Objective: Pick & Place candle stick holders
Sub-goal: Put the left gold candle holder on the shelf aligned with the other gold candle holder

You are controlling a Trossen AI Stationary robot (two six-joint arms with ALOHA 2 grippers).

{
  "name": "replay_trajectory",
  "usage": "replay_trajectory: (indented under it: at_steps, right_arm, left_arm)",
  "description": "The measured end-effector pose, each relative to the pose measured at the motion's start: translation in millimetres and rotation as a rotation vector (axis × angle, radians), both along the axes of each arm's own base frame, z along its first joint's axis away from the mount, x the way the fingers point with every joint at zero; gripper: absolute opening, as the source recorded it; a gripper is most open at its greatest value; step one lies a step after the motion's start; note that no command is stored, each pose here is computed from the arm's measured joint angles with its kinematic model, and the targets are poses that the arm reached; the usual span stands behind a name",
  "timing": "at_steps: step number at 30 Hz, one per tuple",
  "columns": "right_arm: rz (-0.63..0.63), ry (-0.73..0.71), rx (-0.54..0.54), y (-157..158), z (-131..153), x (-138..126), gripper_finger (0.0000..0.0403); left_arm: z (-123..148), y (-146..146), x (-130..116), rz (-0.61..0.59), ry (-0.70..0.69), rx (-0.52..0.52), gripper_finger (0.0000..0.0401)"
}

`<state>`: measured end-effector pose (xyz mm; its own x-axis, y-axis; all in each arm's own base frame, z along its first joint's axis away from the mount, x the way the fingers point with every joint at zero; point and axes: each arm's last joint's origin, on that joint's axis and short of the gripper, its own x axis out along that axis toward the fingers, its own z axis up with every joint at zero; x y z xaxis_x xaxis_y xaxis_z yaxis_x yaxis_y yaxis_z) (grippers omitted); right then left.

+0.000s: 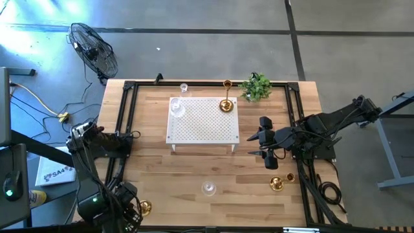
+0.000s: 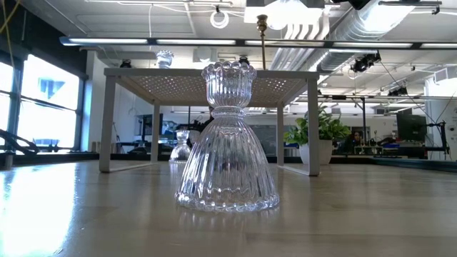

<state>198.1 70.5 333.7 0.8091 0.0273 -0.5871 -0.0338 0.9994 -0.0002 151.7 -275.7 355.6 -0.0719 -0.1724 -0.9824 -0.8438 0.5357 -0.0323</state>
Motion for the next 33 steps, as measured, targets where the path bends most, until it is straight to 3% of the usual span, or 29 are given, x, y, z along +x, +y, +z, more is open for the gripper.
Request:
replay_trajectory:
  at_steps: [13, 33]
  right_arm:
    - [0.0, 0.0, 0.0, 0.0, 0.0, 0.0, 0.0224]
    - [0.0, 0.0, 0.0, 0.0, 0.0, 0.0, 0.0225]
  left_arm:
    - [-0.8, 1.5, 2.8, -0.001, -0.092, 0.052, 0.0234]
    - [-8.3, 6.5, 10.4, 0.023, -0.036, 0.056, 0.0234]
